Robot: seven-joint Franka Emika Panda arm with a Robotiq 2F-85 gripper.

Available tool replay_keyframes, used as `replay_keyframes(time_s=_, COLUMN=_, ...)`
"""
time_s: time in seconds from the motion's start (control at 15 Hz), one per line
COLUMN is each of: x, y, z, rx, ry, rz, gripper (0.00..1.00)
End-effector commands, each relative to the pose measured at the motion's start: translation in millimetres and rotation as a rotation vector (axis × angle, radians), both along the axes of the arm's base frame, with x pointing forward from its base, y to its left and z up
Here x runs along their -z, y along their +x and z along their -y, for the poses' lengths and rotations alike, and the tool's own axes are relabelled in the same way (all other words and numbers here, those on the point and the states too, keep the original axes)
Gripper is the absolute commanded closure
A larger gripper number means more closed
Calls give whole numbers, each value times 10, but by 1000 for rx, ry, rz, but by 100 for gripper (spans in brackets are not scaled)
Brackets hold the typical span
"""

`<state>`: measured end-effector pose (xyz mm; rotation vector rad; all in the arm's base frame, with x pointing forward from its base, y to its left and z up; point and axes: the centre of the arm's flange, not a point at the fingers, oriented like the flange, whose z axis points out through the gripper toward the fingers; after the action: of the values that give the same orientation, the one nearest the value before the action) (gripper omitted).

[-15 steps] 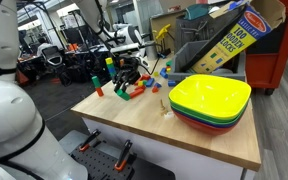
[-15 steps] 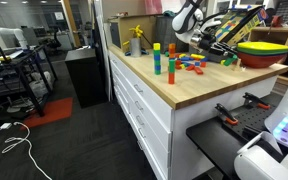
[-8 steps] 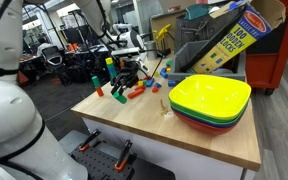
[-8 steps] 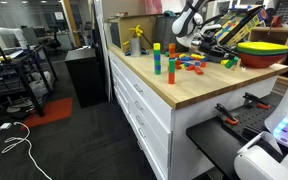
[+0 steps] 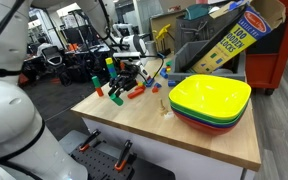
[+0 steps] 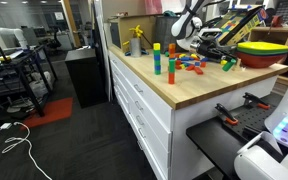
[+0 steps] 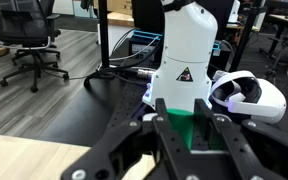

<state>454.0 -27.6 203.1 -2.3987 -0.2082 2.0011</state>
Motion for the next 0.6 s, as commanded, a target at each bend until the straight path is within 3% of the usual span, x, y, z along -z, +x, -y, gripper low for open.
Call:
replay_keyframes(time_s=0.0, x=-5, y=62, z=71, rx=70, ry=60, rz=-29, gripper=92)
replay_keyframes(time_s=0.53, x=180, y=-15, z=187, rx=198, ry=116, rz=-53, gripper=92)
